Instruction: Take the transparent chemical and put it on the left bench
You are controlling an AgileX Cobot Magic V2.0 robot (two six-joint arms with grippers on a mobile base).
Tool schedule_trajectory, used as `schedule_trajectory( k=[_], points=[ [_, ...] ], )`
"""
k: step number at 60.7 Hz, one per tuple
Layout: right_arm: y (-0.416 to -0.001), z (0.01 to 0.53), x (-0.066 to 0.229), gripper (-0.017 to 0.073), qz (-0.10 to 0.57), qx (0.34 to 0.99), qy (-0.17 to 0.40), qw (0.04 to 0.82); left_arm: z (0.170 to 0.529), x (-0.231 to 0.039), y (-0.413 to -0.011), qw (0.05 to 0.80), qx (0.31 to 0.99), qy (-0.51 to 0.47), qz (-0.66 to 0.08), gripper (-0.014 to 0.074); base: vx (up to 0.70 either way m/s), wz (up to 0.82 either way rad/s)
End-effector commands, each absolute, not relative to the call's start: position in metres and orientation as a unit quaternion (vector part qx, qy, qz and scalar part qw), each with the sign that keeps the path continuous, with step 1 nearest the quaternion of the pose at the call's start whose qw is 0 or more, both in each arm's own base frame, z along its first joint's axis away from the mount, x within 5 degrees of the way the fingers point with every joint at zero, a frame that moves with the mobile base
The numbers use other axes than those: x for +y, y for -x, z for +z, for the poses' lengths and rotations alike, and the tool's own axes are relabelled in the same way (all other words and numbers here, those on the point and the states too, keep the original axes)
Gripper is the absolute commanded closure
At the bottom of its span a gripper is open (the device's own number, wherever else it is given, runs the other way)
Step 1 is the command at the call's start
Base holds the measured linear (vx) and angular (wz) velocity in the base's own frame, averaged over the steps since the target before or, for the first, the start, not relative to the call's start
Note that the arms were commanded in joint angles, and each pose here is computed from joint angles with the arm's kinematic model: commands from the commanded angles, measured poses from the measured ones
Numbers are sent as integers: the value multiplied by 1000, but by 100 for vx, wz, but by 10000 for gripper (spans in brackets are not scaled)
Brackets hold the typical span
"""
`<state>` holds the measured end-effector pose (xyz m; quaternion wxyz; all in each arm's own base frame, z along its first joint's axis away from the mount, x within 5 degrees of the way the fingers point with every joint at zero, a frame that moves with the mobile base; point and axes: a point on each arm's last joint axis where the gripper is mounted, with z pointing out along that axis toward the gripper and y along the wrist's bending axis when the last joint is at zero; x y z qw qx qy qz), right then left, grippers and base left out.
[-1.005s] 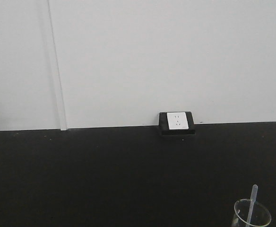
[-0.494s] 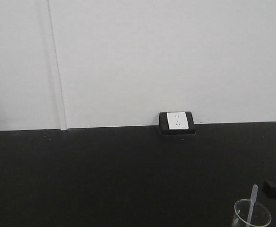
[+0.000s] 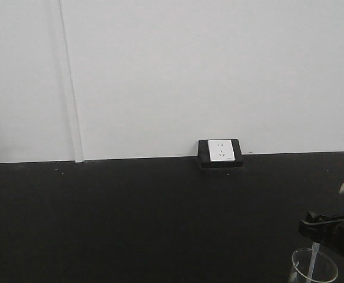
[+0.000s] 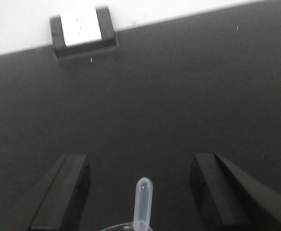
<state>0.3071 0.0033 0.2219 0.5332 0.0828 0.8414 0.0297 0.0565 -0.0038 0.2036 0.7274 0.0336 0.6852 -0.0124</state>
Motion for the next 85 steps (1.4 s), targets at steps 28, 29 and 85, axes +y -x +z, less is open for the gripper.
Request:
schedule_trajectory(
  k=[28, 29, 85],
  points=[
    [-336, 218, 4, 232, 39, 851, -90, 515, 206, -4, -55, 755, 655, -29, -16, 597, 0, 0],
    [-336, 217, 5, 260, 39, 854, -90, 511, 206, -4, -55, 755, 655, -29, -16, 597, 0, 0],
    [-140, 327, 4, 564, -29, 727, 54, 684, 206, -4, -55, 755, 655, -29, -16, 597, 0, 0]
  ],
)
